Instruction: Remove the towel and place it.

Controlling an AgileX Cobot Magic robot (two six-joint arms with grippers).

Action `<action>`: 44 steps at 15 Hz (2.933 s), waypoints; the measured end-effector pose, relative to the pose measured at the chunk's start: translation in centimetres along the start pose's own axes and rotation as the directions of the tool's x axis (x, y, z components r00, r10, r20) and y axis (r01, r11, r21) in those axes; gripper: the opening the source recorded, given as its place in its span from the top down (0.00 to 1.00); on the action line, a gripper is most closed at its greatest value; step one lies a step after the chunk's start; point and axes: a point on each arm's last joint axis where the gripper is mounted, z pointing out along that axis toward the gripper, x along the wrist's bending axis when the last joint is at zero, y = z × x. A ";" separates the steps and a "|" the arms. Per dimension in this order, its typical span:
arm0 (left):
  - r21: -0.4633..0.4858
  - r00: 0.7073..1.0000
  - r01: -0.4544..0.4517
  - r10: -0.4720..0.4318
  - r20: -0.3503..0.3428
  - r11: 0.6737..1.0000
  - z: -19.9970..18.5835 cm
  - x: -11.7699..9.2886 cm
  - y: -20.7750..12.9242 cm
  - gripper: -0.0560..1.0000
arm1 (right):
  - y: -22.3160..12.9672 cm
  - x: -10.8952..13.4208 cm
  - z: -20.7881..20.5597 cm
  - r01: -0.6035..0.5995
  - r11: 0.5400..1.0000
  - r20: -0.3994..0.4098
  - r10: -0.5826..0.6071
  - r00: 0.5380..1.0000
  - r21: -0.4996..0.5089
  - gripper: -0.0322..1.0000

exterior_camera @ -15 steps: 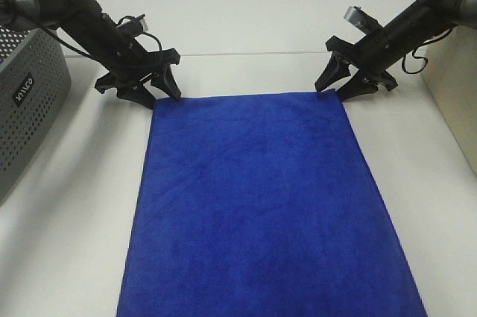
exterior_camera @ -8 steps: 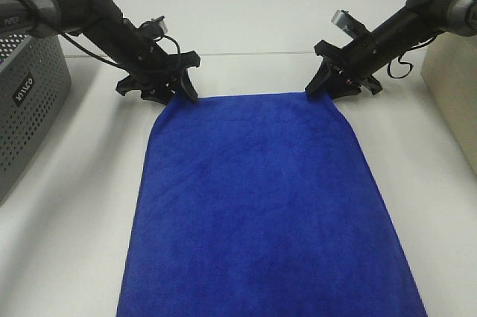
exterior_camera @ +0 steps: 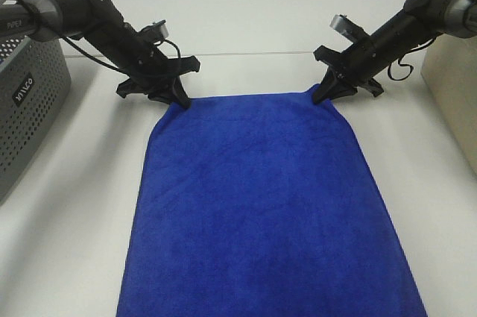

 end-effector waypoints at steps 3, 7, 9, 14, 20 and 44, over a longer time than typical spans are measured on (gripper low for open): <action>-0.015 1.000 -0.022 0.022 -0.006 1.000 -0.3 -0.1 0.3 0.95 | 0.7 0.2 -0.9 0.064 0.998 0.044 -0.063 0.997 -0.020 0.95; -0.131 0.994 -0.110 0.105 -0.041 0.985 -2.4 -1.3 2.8 0.95 | 2.5 1.3 -3.3 0.148 0.982 0.107 -0.136 0.985 -0.114 0.95; -0.203 0.989 -0.146 0.137 -0.056 0.968 -3.7 -2.0 4.0 0.95 | 3.4 1.8 -4.3 0.185 0.966 0.137 -0.162 0.977 -0.179 0.95; -0.374 0.979 -0.201 0.170 -0.115 0.905 -4.4 -2.0 5.8 0.95 | 5.1 1.7 -5.2 0.279 0.902 0.233 -0.209 0.950 -0.329 0.95; -0.489 0.969 -0.242 0.183 -0.166 0.838 -3.4 -1.5 6.6 0.95 | 6.6 1.8 -5.6 0.339 0.817 0.309 -0.209 0.928 -0.467 0.95; -0.579 0.924 -0.376 0.240 -0.299 0.724 0.7 -1.0 6.6 0.95 | 6.9 -2.7 -0.3 0.311 0.780 0.349 -0.128 0.929 -0.543 0.95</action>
